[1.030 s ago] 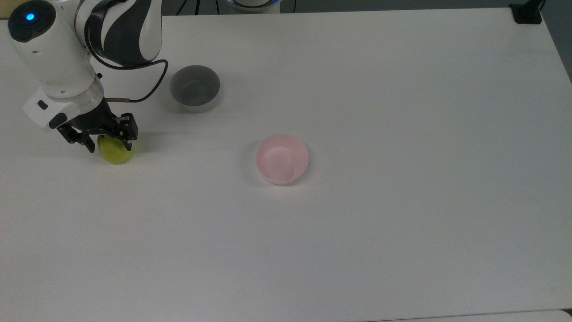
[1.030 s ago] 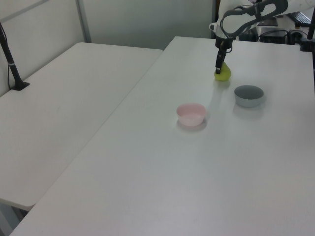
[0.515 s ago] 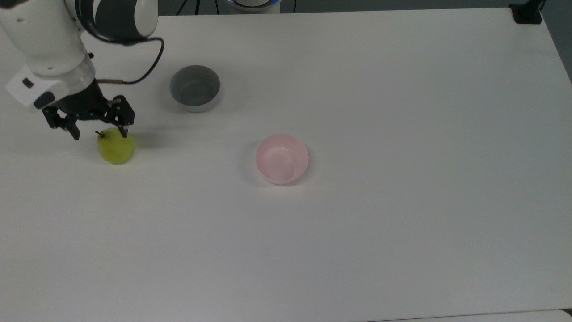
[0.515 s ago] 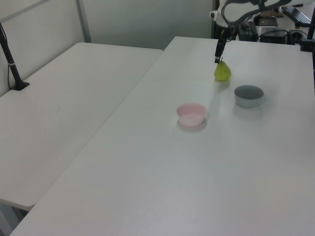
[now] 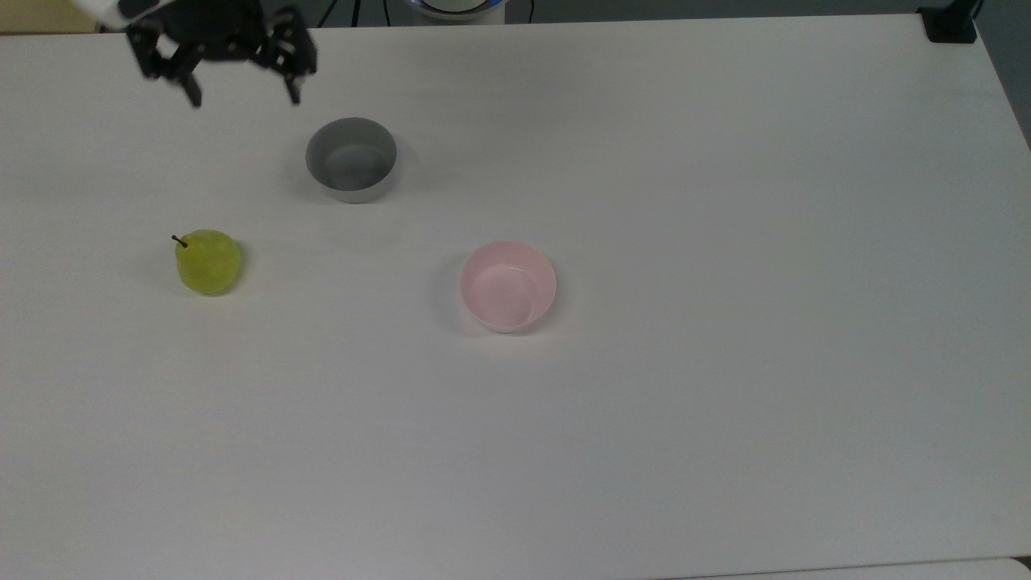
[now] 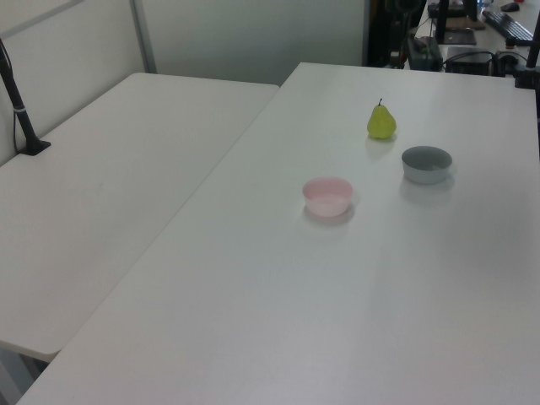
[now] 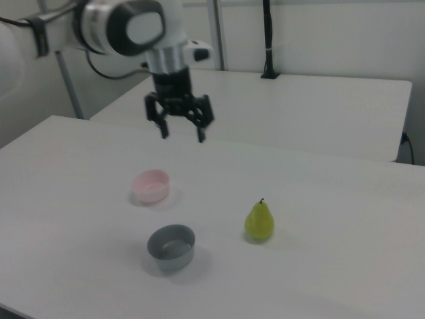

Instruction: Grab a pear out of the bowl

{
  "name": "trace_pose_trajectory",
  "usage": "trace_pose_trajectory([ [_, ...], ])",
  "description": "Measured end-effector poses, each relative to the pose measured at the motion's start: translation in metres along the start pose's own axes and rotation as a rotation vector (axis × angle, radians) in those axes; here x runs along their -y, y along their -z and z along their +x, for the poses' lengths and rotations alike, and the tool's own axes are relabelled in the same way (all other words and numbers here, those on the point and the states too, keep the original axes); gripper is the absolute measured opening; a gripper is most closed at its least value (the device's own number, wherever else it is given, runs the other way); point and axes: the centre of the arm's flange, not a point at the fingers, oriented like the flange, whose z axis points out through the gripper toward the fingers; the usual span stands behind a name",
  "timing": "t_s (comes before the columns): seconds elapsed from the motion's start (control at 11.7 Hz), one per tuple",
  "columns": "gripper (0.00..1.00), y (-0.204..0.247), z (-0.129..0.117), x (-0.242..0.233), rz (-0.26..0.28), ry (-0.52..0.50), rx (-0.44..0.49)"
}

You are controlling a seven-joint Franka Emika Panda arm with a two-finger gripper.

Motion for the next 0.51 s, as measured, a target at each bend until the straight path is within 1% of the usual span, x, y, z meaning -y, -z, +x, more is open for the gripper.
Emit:
trace_pose_trajectory([
  [0.17, 1.00, 0.042, -0.026, 0.044, 0.005, 0.008, 0.040],
  [0.26, 1.00, 0.056, -0.035, 0.059, 0.004, 0.006, 0.042],
  [0.34, 1.00, 0.065, -0.040, 0.073, 0.006, 0.004, 0.038],
  [0.51, 1.00, 0.058, -0.034, 0.093, 0.019, 0.003, 0.037],
])
